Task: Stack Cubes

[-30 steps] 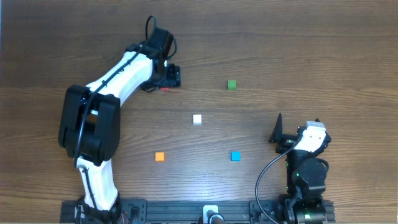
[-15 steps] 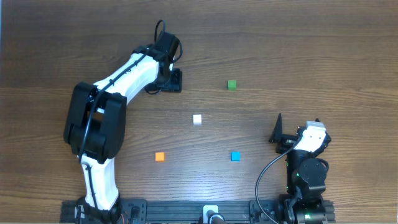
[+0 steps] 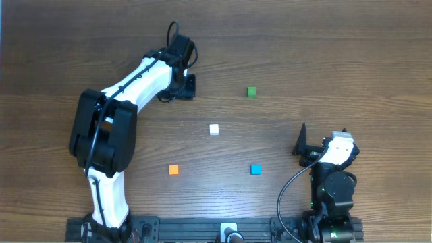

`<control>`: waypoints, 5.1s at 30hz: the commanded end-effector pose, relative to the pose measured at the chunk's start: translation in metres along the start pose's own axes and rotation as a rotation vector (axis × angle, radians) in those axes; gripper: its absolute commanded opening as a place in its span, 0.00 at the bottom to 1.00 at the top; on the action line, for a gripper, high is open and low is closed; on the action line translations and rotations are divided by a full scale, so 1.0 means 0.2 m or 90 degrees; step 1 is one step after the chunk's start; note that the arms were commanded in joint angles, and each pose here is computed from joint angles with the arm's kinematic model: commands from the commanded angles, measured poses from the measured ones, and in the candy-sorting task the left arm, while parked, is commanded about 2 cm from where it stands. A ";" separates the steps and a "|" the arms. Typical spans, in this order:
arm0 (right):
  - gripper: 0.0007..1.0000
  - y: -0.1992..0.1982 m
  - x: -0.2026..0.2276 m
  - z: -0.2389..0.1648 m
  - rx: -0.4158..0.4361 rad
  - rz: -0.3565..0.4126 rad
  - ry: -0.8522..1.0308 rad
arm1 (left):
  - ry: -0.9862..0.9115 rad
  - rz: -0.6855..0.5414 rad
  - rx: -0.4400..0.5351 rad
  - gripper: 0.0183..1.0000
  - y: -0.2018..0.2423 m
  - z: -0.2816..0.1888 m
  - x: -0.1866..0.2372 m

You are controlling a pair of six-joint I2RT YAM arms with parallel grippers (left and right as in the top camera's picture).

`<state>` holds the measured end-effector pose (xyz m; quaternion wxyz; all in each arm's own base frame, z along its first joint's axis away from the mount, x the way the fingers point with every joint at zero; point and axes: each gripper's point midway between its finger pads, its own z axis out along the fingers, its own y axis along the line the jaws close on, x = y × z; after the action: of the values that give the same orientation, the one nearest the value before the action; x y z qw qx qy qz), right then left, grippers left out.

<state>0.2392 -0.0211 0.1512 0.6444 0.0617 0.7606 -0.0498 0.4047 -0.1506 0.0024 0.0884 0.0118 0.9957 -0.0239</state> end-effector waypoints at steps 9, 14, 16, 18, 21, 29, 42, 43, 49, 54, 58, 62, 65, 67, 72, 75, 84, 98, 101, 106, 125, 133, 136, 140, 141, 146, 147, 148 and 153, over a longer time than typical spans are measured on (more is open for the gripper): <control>0.99 -0.01 0.01 0.00 0.009 -0.004 0.000 | -0.008 -0.032 -0.001 0.24 0.01 -0.02 -0.03; 0.99 -0.01 0.01 0.00 0.008 -0.004 0.000 | -0.036 -0.050 0.017 0.21 -0.01 -0.20 -0.06; 0.99 -0.01 0.01 0.00 0.008 -0.004 0.000 | -0.043 -0.066 0.022 0.21 -0.02 -0.28 -0.04; 0.99 -0.01 0.01 0.00 0.008 -0.004 0.000 | -0.051 -0.092 0.033 0.20 -0.07 -0.42 0.00; 0.99 -0.01 0.01 0.00 0.009 -0.004 0.000 | -0.057 -0.102 0.049 0.19 -0.18 -0.55 0.08; 0.99 -0.01 0.01 0.00 0.009 -0.004 0.000 | -0.062 -0.097 0.027 0.20 -0.61 -0.62 0.43; 0.99 -0.01 0.01 0.00 0.009 -0.004 0.000 | -0.016 -0.104 -0.015 0.19 -0.61 -0.45 0.49; 0.99 -0.01 0.01 0.00 0.009 -0.004 0.000 | -0.016 -0.106 -0.015 0.19 -0.60 -0.44 0.49; 0.99 -0.01 0.01 0.00 0.009 -0.004 0.000 | 0.003 -0.134 -0.007 0.18 -0.54 -0.36 0.48; 0.99 -0.01 0.01 0.00 0.009 -0.004 0.000 | 0.015 -0.137 -0.006 0.18 -0.53 -0.32 0.51; 0.99 -0.01 0.01 0.00 0.009 -0.004 0.000 | 0.025 -0.134 -0.012 0.18 -0.51 -0.30 0.54; 0.99 -0.01 0.01 0.00 0.009 -0.004 -0.001 | 0.036 -0.129 -0.014 0.18 -0.50 -0.27 0.58; 0.99 -0.01 0.01 0.00 0.009 -0.004 0.000 | 0.035 -0.123 -0.012 0.18 -0.52 -0.27 0.59; 0.99 -0.01 0.01 0.00 0.009 -0.004 0.000 | 0.034 -0.120 -0.010 0.18 -0.53 -0.27 0.59; 0.99 -0.01 0.01 0.00 0.009 -0.004 0.000 | 0.039 -0.115 -0.014 0.19 -0.54 -0.23 0.60; 0.99 -0.01 0.01 0.00 0.009 -0.004 0.000 | 0.040 -0.115 -0.016 0.19 -0.54 -0.22 0.60; 0.99 -0.01 0.01 0.00 0.009 -0.004 0.000 | 0.026 -0.115 -0.022 0.19 -0.53 -0.22 0.58; 0.99 -0.01 0.01 0.00 0.008 -0.004 0.000 | 0.025 -0.114 -0.046 0.21 -0.50 -0.18 0.58; 0.99 -0.01 0.01 0.00 0.009 -0.004 0.000 | 0.025 -0.114 -0.053 0.22 -0.49 -0.17 0.58; 0.99 -0.01 0.01 0.00 0.009 -0.004 0.000 | 0.025 -0.118 -0.054 0.23 -0.49 -0.17 0.58; 0.99 -0.01 0.01 0.00 0.008 -0.004 0.000 | 0.018 -0.120 -0.057 0.29 -0.48 -0.17 0.57; 0.99 -0.01 0.01 0.00 0.008 -0.004 0.000 | 0.018 -0.120 -0.057 0.36 -0.48 -0.17 0.57; 0.99 -0.01 0.01 0.00 0.009 -0.004 0.000 | 0.018 -0.120 -0.057 0.38 -0.48 -0.17 0.57; 0.99 -0.01 0.01 0.00 0.009 -0.004 0.000 | 0.017 -0.120 -0.056 0.51 -0.48 -0.17 0.57; 0.99 -0.01 0.01 0.00 0.009 -0.004 0.000 | 0.016 -0.120 -0.055 0.59 -0.49 -0.17 0.57; 0.99 -0.01 0.01 0.00 0.009 -0.004 0.000 | -0.019 -0.124 -0.030 1.00 -0.50 -0.29 0.52; 0.99 -0.01 0.01 0.00 0.009 -0.004 0.000 | -0.030 -0.125 -0.019 1.00 -0.51 -0.33 0.50; 0.99 -0.01 0.01 0.00 0.009 -0.004 0.000 | -0.044 -0.125 -0.007 1.00 -0.51 -0.38 0.49; 0.99 -0.01 0.01 0.00 0.009 -0.004 0.000 | -0.093 -0.131 0.039 1.00 -0.48 -0.66 0.47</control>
<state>0.2392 -0.0211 0.1512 0.6444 0.0620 0.7606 -0.0496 0.2844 -0.2466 0.0758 0.1135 -0.0854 0.9892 -0.0355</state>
